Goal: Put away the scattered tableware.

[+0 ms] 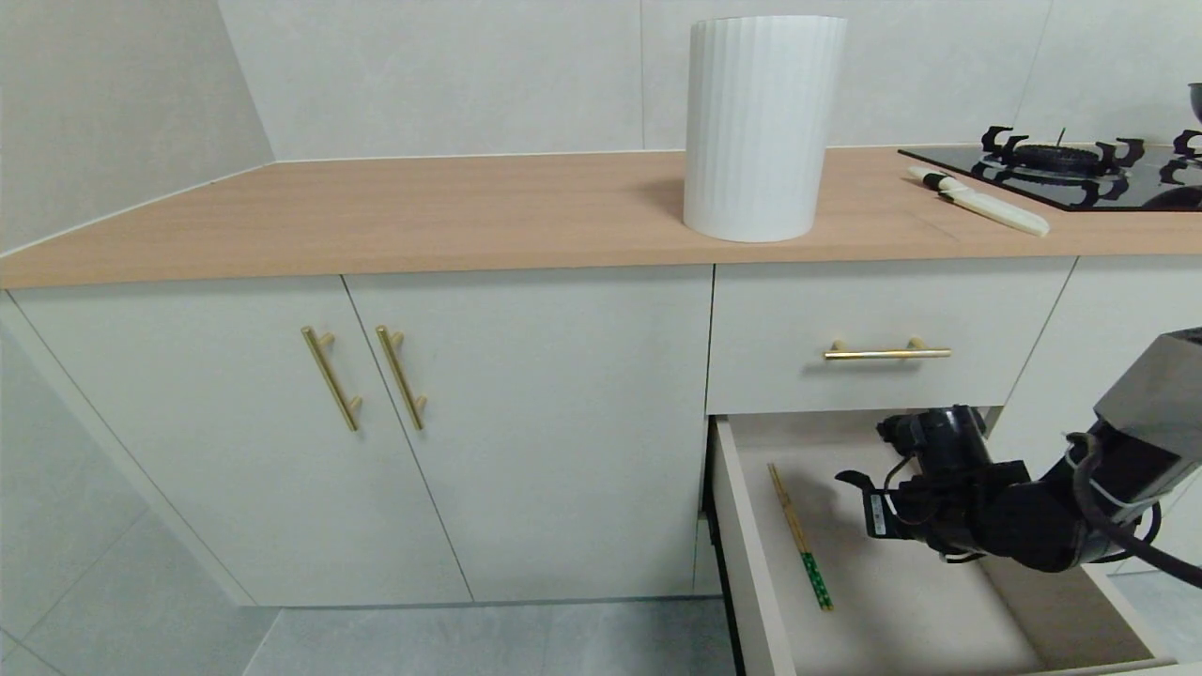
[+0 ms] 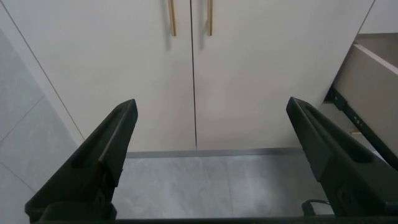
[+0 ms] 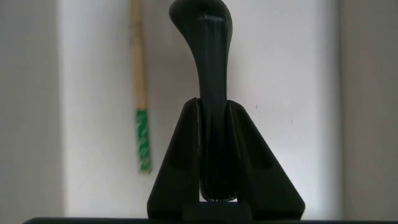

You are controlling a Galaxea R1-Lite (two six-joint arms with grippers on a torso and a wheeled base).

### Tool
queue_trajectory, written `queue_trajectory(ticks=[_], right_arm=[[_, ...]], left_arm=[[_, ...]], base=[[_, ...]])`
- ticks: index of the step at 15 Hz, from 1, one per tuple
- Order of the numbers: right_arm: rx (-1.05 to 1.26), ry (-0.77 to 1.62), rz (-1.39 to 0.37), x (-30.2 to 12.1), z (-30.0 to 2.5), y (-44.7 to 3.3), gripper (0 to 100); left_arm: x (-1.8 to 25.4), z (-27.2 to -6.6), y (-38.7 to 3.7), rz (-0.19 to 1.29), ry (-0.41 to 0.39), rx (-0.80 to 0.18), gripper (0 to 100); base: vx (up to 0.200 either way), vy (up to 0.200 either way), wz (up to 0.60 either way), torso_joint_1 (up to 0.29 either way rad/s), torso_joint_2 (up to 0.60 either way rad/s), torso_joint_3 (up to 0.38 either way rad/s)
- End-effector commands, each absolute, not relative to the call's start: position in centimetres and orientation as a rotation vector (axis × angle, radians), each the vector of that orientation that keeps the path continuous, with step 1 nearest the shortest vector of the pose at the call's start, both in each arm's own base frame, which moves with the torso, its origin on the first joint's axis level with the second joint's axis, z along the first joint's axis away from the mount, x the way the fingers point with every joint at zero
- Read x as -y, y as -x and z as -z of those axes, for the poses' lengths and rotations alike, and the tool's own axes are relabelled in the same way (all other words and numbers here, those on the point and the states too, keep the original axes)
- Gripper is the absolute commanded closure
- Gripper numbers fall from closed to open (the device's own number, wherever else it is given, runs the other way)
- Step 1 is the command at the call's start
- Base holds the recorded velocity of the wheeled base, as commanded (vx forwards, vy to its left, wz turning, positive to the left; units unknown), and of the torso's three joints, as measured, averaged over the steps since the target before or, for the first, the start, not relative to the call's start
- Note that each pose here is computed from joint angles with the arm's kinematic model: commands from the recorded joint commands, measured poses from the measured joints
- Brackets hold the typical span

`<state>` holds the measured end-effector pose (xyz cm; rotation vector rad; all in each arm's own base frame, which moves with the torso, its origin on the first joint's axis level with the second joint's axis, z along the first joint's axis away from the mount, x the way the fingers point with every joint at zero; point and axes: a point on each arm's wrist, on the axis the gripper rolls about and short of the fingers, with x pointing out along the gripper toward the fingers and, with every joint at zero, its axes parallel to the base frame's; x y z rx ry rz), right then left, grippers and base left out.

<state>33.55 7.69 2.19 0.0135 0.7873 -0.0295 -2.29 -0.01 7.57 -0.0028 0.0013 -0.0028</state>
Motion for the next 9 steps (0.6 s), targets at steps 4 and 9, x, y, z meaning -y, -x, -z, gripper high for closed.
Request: queue_trajectory(ticks=[4,9], right_arm=[[-0.876,0.008,0.054,-7.6,1.8,-34.2,100],[-0.896,0.012,0.057,-7.5,2.6,-34.3,100]], left_arm=[[0.0,-7.6,2.3,0.005,0.003,0.000,0],[0.0,-7.6,2.3,0.005,0.003,0.000,0]], base=[[0.000,0.000,0.00,0.000,0.00,0.000],[0.000,0.000,0.00,0.000,0.00,0.000]])
